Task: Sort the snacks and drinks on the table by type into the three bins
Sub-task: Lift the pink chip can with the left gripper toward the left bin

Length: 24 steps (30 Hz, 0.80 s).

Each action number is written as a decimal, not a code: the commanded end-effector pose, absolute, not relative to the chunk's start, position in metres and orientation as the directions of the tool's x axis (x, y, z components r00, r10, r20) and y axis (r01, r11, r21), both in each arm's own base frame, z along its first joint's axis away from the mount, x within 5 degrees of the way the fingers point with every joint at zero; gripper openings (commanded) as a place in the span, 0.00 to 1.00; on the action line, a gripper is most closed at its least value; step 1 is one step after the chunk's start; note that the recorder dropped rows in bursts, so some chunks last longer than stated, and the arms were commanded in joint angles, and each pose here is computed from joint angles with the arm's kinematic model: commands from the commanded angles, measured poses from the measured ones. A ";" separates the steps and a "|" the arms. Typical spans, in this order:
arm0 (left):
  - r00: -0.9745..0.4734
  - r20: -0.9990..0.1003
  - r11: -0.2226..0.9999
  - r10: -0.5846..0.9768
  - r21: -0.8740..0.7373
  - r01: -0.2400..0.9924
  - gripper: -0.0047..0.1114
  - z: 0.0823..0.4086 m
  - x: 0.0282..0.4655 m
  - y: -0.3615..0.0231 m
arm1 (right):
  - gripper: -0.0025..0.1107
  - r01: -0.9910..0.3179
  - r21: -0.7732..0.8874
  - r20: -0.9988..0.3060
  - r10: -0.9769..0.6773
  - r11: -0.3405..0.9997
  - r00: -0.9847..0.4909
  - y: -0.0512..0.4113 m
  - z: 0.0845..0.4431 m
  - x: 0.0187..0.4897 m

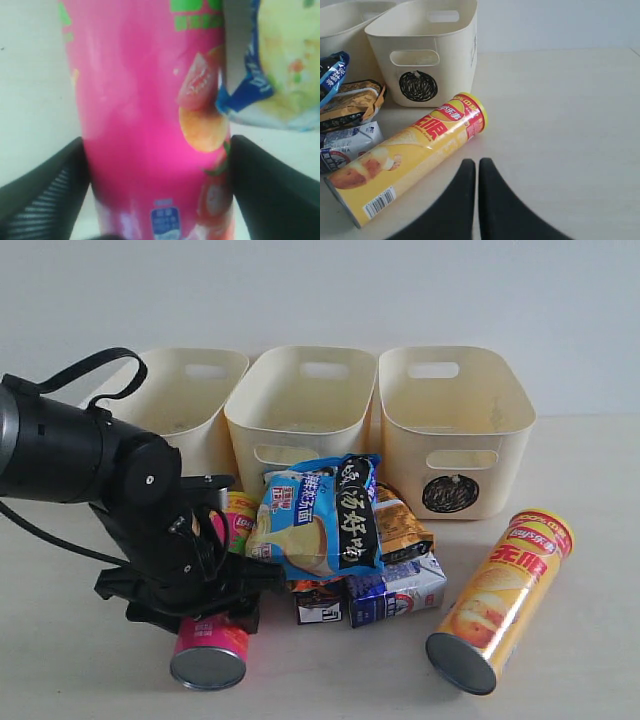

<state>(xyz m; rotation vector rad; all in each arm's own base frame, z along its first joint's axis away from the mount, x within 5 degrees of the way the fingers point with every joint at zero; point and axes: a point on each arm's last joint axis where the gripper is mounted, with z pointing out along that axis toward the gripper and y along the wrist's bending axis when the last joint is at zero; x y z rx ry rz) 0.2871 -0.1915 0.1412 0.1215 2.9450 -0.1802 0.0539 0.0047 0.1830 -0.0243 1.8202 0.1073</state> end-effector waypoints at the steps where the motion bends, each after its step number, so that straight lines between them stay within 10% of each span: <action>1: -0.981 -0.178 0.989 0.080 -0.105 0.100 0.08 0.150 0.283 -0.191 | 0.02 -0.072 0.058 -0.971 0.039 0.996 -0.237 0.005 0.184 0.054; 24: -0.898 -0.417 0.980 0.137 -0.074 0.183 0.08 0.278 0.242 -0.151 | 0.02 -0.072 0.058 -0.971 0.039 0.996 -0.237 0.005 0.184 0.054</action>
